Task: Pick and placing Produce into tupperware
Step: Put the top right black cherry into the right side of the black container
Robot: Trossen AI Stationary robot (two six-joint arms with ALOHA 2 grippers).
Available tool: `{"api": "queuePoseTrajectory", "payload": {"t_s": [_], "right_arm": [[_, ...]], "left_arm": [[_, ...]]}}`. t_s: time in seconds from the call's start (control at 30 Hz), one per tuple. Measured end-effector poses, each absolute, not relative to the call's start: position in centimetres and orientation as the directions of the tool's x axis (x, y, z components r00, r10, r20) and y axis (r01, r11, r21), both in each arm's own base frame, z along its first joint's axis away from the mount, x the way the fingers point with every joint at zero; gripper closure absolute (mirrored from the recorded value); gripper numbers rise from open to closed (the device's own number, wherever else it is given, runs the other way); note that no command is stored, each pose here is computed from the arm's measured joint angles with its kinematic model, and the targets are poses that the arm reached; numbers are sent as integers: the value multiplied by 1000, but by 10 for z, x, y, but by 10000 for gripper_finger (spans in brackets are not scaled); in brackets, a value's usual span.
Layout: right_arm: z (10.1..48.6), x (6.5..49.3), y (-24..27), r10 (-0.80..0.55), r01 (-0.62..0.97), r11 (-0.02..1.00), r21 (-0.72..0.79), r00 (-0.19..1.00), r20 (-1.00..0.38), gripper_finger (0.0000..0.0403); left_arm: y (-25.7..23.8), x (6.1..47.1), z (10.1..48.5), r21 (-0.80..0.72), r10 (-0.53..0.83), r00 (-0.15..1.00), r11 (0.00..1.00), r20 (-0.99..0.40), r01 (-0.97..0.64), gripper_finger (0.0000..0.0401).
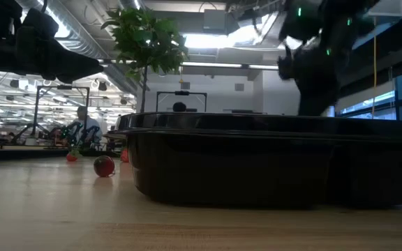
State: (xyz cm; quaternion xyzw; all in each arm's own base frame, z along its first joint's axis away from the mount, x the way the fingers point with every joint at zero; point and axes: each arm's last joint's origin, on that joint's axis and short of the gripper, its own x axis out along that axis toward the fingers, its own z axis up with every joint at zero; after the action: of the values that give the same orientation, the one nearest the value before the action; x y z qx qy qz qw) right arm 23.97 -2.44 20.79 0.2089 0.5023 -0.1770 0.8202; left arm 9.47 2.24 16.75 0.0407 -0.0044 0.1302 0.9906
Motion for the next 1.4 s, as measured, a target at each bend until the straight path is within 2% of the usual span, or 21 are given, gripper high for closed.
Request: {"api": "queuePoseTrajectory", "payload": {"t_s": [0.27,0.47,0.6,0.9,1.07,1.4], "right_arm": [[233,261,47,84,191,943,274,659,-747,281],[229,267,90,200,21,953,303,707,-679,281],[210,276,108,229,-54,962,266,686,-691,281],[159,288,124,206,-57,976,212,574,-792,281],[149,286,129,198,-62,979,195,532,-823,281],[148,286,130,200,-62,978,198,531,-824,276]], "left_arm": [[22,95,168,79,258,966,963,19,-258,215],[22,95,167,79,258,966,963,19,-259,215],[22,95,168,79,257,966,963,19,-258,215],[22,95,168,78,257,966,963,19,-258,215],[22,95,167,77,258,966,963,19,-258,215],[22,95,167,76,257,966,963,19,-258,215]]}}
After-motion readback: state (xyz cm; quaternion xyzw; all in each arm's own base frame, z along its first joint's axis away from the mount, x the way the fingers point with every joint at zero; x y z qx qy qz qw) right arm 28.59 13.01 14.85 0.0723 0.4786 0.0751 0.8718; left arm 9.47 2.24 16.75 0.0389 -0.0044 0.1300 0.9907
